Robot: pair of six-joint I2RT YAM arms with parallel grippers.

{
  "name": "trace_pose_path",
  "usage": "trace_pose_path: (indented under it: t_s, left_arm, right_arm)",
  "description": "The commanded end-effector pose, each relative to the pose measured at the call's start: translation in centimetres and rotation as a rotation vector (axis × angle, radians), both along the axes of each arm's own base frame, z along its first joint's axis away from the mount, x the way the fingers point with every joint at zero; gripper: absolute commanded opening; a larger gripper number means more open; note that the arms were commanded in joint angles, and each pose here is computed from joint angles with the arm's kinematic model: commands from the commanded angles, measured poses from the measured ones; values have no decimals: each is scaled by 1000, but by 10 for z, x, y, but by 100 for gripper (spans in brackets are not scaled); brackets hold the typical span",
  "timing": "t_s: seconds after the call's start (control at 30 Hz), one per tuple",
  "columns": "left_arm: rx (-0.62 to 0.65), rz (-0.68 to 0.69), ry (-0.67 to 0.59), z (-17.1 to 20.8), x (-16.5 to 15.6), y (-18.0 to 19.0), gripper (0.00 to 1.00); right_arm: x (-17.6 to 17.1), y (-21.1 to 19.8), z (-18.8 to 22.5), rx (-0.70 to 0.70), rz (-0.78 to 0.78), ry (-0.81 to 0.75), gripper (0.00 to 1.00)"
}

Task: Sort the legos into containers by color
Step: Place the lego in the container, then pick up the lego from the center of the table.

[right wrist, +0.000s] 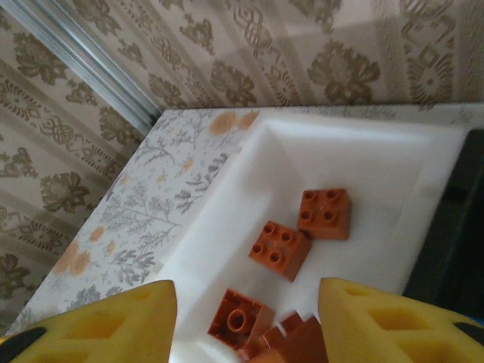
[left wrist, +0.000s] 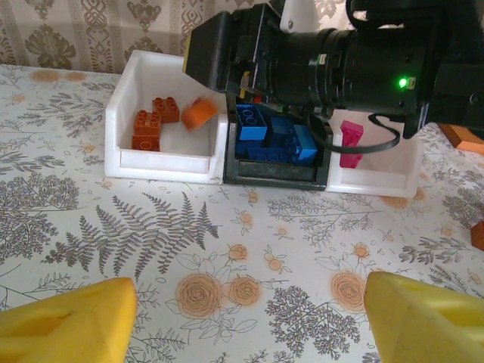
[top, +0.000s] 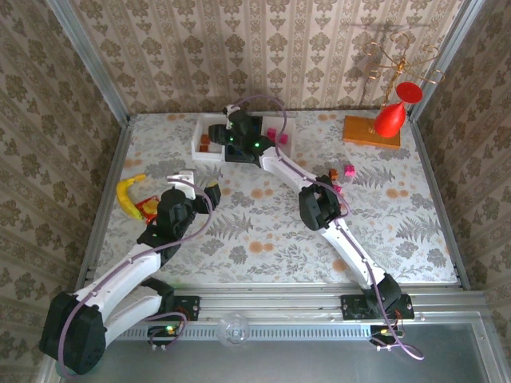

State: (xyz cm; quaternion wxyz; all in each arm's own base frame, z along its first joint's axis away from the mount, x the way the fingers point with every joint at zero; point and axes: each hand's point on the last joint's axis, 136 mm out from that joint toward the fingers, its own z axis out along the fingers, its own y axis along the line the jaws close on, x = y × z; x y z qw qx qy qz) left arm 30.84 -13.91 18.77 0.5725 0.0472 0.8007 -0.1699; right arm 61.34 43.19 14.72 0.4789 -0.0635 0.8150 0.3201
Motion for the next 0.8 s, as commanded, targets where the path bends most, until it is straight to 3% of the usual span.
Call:
trace_pose_path:
  t_s: [0.0, 0.2, 0.53, 0.77]
  left_arm:
    - [-32, -19, -18, 5, 0, -3, 80]
    - [-64, -160, -48, 13, -5, -28, 80]
    - [-64, -580, -35, 15, -35, -118, 80]
    - [-38, -685, -3, 3, -46, -148, 81]
  right_arm:
    - [0, -10, 38, 2, 22, -35, 62]
    - [-33, -40, 66, -63, 78, 29, 69]
    - [-150, -205, 36, -311, -117, 190, 75]
    - [-210, -289, -2, -523, -285, 304, 80]
